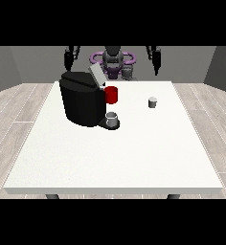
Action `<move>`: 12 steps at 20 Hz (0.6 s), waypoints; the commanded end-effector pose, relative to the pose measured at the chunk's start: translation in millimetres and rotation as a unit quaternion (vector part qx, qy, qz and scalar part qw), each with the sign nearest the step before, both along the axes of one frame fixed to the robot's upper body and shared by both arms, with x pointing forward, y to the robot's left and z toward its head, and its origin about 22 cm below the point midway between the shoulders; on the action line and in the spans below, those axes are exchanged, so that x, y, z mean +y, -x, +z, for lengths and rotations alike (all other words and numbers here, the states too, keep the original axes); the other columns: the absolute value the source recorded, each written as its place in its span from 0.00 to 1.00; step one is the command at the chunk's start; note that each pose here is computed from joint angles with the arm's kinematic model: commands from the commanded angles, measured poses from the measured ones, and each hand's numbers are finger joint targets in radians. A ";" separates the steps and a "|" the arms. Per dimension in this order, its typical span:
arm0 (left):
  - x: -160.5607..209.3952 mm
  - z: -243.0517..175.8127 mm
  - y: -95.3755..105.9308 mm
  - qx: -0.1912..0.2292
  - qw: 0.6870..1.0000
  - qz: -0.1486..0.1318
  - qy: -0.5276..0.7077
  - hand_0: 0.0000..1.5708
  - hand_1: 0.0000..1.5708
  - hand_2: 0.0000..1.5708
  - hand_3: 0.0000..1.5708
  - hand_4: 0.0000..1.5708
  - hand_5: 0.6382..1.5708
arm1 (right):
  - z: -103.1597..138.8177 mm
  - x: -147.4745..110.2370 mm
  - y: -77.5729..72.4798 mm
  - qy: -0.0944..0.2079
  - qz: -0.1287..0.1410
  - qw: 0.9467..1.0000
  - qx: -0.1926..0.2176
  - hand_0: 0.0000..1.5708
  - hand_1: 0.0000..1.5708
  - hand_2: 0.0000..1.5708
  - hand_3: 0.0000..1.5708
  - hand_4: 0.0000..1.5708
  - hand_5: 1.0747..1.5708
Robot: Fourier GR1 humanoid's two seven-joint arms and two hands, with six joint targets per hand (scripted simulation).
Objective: Insert the coffee pod into the coffee machine and close the lid
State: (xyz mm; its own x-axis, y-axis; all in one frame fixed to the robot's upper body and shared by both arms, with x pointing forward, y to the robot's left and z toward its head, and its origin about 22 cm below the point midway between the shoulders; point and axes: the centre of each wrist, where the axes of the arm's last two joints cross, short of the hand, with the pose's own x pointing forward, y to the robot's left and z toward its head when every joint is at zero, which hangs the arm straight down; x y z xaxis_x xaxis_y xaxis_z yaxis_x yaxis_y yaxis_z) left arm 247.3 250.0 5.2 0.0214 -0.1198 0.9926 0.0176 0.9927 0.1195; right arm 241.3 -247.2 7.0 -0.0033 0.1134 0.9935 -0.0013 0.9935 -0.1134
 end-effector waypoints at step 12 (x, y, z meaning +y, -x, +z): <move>70.6 14.9 7.2 -0.053 0.978 -0.131 -0.152 0.00 0.00 0.00 0.00 0.00 1.00 | -17.5 -0.1 3.7 0.063 -0.097 0.993 0.000 0.00 0.00 0.00 0.00 0.00 1.00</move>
State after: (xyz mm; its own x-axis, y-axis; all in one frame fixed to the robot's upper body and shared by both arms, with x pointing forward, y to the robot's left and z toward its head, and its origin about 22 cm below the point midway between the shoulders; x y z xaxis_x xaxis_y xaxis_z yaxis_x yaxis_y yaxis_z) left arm 240.0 298.5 11.8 -0.1417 -0.3509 0.9256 0.1996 0.9057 0.3739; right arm 242.0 -256.7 -5.3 0.0116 0.1925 0.9812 0.1490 0.9700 -0.1921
